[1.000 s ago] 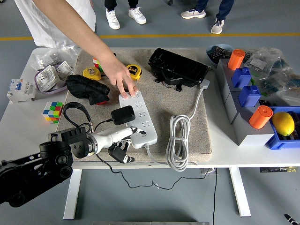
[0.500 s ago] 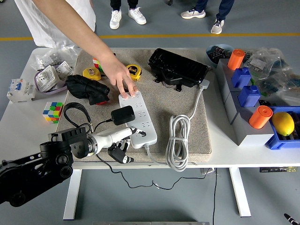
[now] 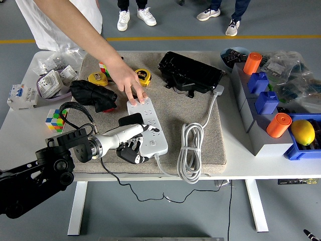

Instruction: Put the plug near the board,insert it into the board,press the button,pull the plug out

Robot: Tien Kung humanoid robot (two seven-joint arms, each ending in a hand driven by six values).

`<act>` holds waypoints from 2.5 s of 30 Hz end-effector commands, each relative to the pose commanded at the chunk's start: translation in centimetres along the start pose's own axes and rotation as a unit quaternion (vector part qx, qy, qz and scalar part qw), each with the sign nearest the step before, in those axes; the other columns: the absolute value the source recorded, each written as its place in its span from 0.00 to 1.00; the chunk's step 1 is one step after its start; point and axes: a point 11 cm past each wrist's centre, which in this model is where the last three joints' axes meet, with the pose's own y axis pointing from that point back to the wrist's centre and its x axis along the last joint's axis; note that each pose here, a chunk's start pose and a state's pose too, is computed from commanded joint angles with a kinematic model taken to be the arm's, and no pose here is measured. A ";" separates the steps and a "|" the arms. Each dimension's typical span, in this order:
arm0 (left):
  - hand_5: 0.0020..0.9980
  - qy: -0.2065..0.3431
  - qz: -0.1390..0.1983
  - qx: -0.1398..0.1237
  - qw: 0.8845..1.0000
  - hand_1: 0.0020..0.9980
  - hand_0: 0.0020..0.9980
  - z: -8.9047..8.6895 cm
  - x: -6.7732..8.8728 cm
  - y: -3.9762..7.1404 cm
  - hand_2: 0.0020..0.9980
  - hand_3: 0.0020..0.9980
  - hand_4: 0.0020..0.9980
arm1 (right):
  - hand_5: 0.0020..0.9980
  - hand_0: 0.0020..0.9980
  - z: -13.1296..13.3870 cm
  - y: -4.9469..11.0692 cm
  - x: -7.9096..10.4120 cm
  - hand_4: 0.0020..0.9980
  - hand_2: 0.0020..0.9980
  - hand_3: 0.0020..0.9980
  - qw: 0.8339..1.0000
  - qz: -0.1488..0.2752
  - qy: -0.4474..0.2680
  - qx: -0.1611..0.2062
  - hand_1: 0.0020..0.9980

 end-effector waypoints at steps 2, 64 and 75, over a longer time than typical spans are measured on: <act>0.38 0.020 0.025 -0.029 0.999 0.21 0.17 0.3 0.4 -0.1 0.43 0.66 0.94 | 0.45 0.61 0.0 0.0 0.0 1.00 0.63 0.55 1.000 0.000 0.000 0.000 0.63; 0.38 -0.084 0.180 0.073 0.977 0.55 0.40 -7.1 3.3 -3.1 0.56 0.61 0.87 | 0.45 0.61 0.0 0.0 0.1 1.00 0.63 0.55 1.000 -0.001 0.007 0.000 0.63; 0.29 -0.090 0.178 0.074 0.977 0.49 0.32 -7.0 3.1 -3.3 0.51 0.56 0.85 | 0.45 0.61 -0.1 0.0 0.1 1.00 0.63 0.55 1.000 -0.002 0.007 0.001 0.63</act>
